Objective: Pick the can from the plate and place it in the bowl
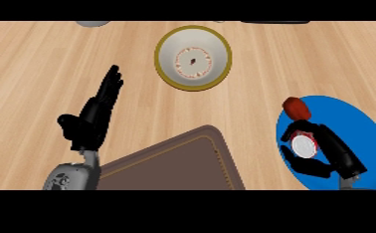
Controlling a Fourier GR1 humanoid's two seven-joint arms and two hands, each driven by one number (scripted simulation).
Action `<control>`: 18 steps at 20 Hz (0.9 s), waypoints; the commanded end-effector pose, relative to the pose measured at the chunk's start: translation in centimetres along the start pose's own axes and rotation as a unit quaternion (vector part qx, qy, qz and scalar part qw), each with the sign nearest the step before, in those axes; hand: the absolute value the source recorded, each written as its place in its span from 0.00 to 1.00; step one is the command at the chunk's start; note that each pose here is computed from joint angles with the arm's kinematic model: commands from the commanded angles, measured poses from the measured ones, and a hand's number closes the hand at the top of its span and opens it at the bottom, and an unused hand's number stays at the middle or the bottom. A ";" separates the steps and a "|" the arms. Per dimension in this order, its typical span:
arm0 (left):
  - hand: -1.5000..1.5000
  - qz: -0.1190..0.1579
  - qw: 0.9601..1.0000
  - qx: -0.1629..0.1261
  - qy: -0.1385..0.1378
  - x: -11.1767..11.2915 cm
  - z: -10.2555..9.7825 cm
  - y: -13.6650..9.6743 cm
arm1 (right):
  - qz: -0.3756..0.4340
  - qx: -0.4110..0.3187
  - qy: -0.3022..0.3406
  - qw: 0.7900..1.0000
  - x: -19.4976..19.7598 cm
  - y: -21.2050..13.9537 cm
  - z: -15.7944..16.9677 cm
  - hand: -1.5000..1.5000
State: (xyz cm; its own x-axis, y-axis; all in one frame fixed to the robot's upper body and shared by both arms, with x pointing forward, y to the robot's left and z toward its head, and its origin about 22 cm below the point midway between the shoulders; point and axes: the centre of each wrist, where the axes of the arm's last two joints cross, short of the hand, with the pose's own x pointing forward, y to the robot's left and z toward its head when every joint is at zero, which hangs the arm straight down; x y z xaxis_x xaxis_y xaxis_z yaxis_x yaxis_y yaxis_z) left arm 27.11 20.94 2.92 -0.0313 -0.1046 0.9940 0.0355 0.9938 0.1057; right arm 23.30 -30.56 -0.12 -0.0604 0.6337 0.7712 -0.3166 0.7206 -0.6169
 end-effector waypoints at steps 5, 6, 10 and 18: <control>0.50 0.001 0.999 -0.036 -0.010 1.4 -0.7 -2.2 | -0.005 0.258 -0.219 0.941 13.1 13.0 -6.8 1.00; 0.50 -0.009 1.000 -0.018 -0.002 0.5 -1.1 -0.7 | -0.006 0.270 -0.232 0.935 13.8 14.0 -6.8 1.00; 0.50 -0.001 1.000 -0.007 -0.001 1.7 -0.8 0.8 | -0.089 0.246 -0.304 0.916 16.4 15.2 -6.5 1.00; 0.50 -0.005 1.000 0.006 0.005 -0.2 -0.2 1.3 | -0.061 0.114 -0.416 0.900 23.8 11.0 -3.2 1.00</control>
State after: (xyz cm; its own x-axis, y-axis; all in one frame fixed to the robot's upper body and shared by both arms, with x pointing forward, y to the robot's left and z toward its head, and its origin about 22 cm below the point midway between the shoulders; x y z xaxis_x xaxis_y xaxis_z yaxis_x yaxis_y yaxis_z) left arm 27.26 21.43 2.81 -0.0221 -0.1132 0.9933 0.0322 0.9930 0.1138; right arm 22.64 -7.09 7.11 -0.5974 0.0813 0.7978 -0.6226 0.5800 -0.5254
